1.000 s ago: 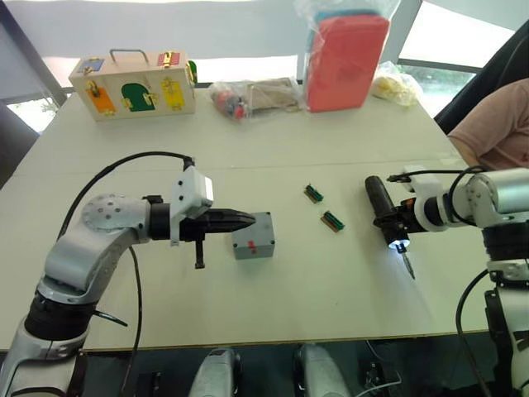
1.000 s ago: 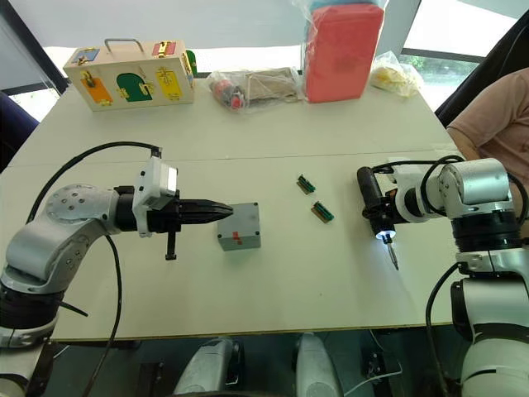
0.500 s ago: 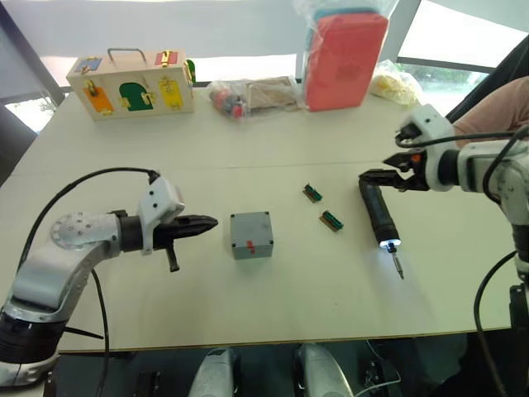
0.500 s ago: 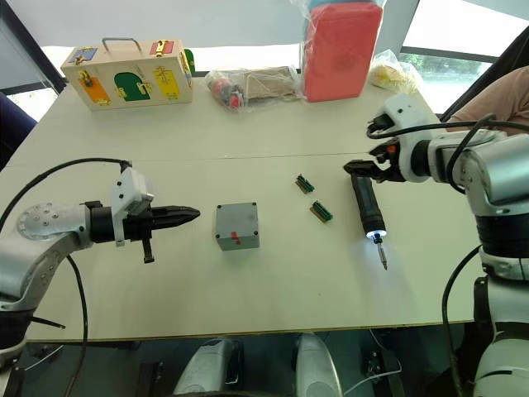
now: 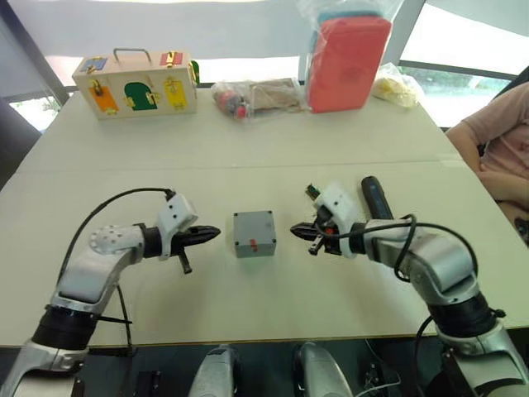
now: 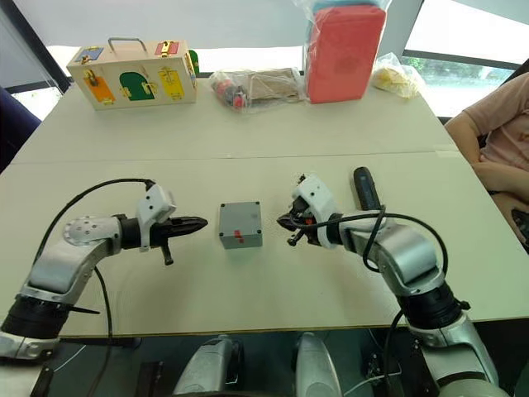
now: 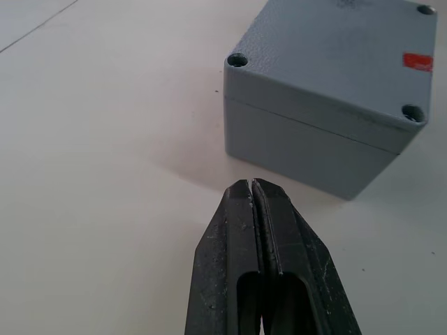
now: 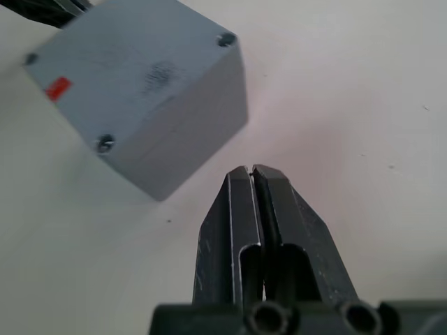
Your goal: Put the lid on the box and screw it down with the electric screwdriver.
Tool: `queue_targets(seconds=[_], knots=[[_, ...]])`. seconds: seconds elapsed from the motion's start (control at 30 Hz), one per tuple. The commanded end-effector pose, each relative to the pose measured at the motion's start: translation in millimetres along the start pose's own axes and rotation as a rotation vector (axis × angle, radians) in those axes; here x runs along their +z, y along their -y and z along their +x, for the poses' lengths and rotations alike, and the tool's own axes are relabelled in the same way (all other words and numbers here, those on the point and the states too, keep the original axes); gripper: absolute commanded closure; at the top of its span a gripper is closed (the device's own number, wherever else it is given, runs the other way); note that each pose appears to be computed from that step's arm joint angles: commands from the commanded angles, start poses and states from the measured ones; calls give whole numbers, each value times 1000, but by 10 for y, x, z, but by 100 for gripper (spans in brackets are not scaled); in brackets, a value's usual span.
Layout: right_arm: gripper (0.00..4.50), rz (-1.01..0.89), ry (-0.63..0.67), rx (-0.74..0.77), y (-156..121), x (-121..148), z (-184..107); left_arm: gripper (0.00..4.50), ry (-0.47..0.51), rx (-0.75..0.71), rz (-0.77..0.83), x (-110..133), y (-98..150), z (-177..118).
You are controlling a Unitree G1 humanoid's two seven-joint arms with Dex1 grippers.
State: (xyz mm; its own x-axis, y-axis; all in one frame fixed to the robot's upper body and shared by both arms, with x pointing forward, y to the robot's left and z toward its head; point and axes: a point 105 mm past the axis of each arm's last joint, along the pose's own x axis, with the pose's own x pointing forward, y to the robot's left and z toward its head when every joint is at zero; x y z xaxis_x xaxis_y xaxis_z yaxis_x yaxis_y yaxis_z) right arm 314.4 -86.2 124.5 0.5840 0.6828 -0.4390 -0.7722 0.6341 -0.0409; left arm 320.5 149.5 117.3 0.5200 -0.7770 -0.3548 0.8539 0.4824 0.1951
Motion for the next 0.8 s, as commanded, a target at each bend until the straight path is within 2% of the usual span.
queue_targets(seconds=[0.03,0.17,0.3,0.53,0.63,0.8], knots=[[443,-44,44,2,-100,76,70,450,20,-5,50,77,-32,95],[443,-49,42,12,-163,35,96,450,42,-10,44,120,-52,224],[443,-31,21,89,-381,-58,82,450,52,-15,52,140,-84,381],[443,-4,59,146,-591,25,69,450,111,-3,31,275,-162,604],[443,-28,28,123,-557,4,53,450,99,-15,41,233,-159,633],[443,-45,11,66,-375,-2,-76,450,57,24,67,137,-267,499]])
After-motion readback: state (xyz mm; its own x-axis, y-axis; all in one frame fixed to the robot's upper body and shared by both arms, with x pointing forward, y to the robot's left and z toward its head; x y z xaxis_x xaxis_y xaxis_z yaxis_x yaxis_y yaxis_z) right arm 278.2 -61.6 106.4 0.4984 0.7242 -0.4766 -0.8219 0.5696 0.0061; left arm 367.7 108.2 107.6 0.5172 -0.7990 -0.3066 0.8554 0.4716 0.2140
